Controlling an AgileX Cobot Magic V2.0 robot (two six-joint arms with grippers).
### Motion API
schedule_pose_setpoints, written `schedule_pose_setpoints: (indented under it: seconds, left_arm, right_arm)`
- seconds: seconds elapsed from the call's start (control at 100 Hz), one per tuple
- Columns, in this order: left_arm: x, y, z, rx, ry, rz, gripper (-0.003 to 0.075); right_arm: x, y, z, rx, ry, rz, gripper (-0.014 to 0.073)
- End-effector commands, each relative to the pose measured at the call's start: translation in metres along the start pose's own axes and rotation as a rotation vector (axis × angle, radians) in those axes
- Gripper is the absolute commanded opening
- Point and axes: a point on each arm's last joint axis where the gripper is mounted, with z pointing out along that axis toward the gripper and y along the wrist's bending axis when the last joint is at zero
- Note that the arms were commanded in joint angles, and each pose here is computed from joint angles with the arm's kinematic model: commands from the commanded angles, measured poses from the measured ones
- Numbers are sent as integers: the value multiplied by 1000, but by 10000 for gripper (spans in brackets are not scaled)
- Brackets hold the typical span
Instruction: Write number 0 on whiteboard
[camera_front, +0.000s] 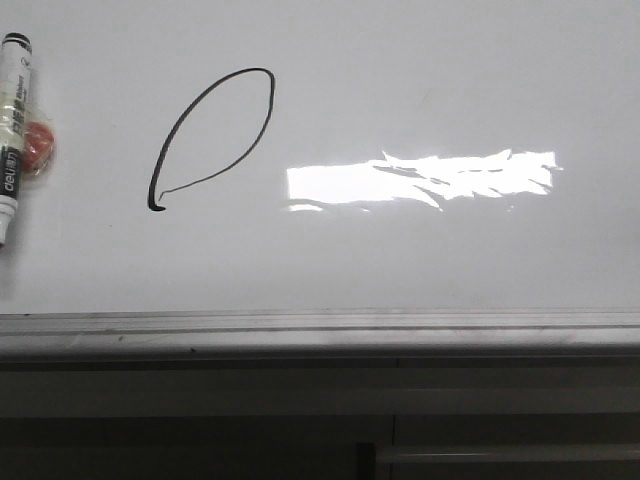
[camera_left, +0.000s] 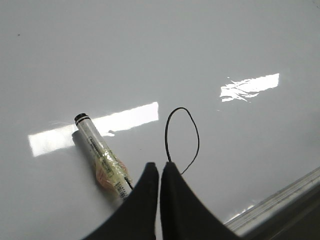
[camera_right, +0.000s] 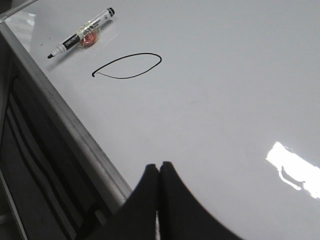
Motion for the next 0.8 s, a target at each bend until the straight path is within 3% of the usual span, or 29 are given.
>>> schedule_pose_setpoints:
  seconds: [0.0, 0.11, 0.27, 0.3, 0.39, 0.49, 0.61, 0.79]
  left_arm:
    - [-11, -1, -4, -9, -64, -10, -20]
    - [-14, 4, -4, -66, -82, -20, -20]
    - [-30, 19, -9, -228, -250, -65, -20]
    - [-34, 21, -11, -265, -278, -8, -20]
    - [-41, 33, -17, -420, -319, -12, -20]
    - [-28, 41, -18, -549, -107, 47, -20]
    - [9, 46, -24, -629, 264, -46, -20]
    - [8, 48, -23, -635, 239, 7, -20]
  right_arm:
    - [-13, -4, -3, 14, -93, -23, -69]
    - [-13, -4, -3, 14, -93, -23, -69]
    - [-13, -4, -3, 14, -93, -23, -69]
    - [-13, -4, -3, 14, -93, -23, -69]
    - [-13, -4, -3, 14, -93, -23, -69]
    - [-13, -4, -3, 14, -90, -23, -69]
    - [-13, -4, -3, 14, -90, -23, -69]
    - [-13, -4, -3, 14, -90, -23, -69]
